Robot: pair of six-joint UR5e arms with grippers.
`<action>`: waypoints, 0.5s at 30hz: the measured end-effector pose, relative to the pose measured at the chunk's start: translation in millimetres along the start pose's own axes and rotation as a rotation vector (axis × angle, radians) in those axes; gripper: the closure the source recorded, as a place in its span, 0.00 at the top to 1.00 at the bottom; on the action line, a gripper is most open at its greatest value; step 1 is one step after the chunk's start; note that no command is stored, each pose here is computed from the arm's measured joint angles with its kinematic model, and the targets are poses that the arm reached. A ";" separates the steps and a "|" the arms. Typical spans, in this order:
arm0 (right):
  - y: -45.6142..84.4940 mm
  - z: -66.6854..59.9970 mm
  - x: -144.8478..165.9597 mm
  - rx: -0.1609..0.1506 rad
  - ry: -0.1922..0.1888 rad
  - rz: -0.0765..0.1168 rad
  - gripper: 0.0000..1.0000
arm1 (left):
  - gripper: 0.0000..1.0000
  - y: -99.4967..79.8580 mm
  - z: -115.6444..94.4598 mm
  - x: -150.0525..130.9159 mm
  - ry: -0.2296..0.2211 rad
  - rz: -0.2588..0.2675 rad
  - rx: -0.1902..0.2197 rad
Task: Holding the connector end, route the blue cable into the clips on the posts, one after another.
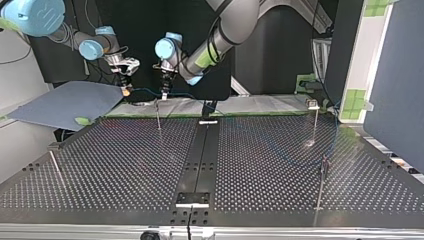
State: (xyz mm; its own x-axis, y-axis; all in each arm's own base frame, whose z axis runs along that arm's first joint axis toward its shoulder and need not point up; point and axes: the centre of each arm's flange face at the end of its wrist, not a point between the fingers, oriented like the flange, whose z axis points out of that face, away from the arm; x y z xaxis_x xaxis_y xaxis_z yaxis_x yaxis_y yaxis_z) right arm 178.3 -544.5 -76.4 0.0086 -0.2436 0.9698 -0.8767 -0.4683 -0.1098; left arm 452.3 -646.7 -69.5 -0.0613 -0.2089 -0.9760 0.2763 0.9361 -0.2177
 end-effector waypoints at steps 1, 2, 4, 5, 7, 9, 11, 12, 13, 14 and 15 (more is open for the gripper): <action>-0.6 -0.2 -0.2 0.004 -0.002 -0.006 0.00 | 0.00 0.9 -2.0 4.2 0.007 0.004 -0.001; -0.9 -0.5 -0.4 0.008 -0.004 -0.012 0.00 | 0.00 1.9 -4.0 8.6 0.013 0.009 -0.001; 0.2 -0.9 -0.4 0.007 -0.006 -0.015 0.00 | 0.00 3.6 -7.4 16.0 0.023 0.015 -0.002; 1.0 -1.1 -0.5 0.006 -0.006 -0.016 0.00 | 0.00 4.3 -8.1 18.2 0.026 0.016 -0.002; 2.2 -1.2 -0.2 0.004 -0.004 -0.016 0.00 | 0.00 5.3 -7.0 19.0 0.026 0.012 -0.003; 3.4 -0.9 0.3 0.002 0.000 -0.012 0.00 | 0.00 4.7 -4.4 17.9 0.023 0.001 0.002; 4.5 -0.3 1.1 0.001 0.007 -0.007 0.00 | 0.00 3.4 -2.3 16.4 0.019 -0.008 0.008; 5.1 0.4 1.7 0.000 0.011 -0.006 0.00 | 0.00 2.0 -0.7 15.1 0.015 -0.014 0.013; 5.6 1.1 2.3 0.000 0.015 -0.004 0.00 | 0.00 0.8 0.6 13.8 0.012 -0.018 0.016; 6.2 2.1 3.1 0.001 0.020 -0.003 0.00 | 0.00 -0.3 1.9 12.6 0.009 -0.021 0.019; 6.5 2.8 3.7 0.001 0.023 -0.003 0.00 | 0.00 -1.6 3.9 10.8 0.005 -0.026 0.021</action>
State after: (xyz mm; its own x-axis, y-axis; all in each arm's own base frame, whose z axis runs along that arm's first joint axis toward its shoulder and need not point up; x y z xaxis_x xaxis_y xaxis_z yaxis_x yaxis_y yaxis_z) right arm 174.0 -550.8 -74.1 0.0001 -0.2232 0.9748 -0.8761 -0.4700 -0.1075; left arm 454.9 -651.5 -79.7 -0.0735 -0.2313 -0.9701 0.2949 0.9242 -0.2427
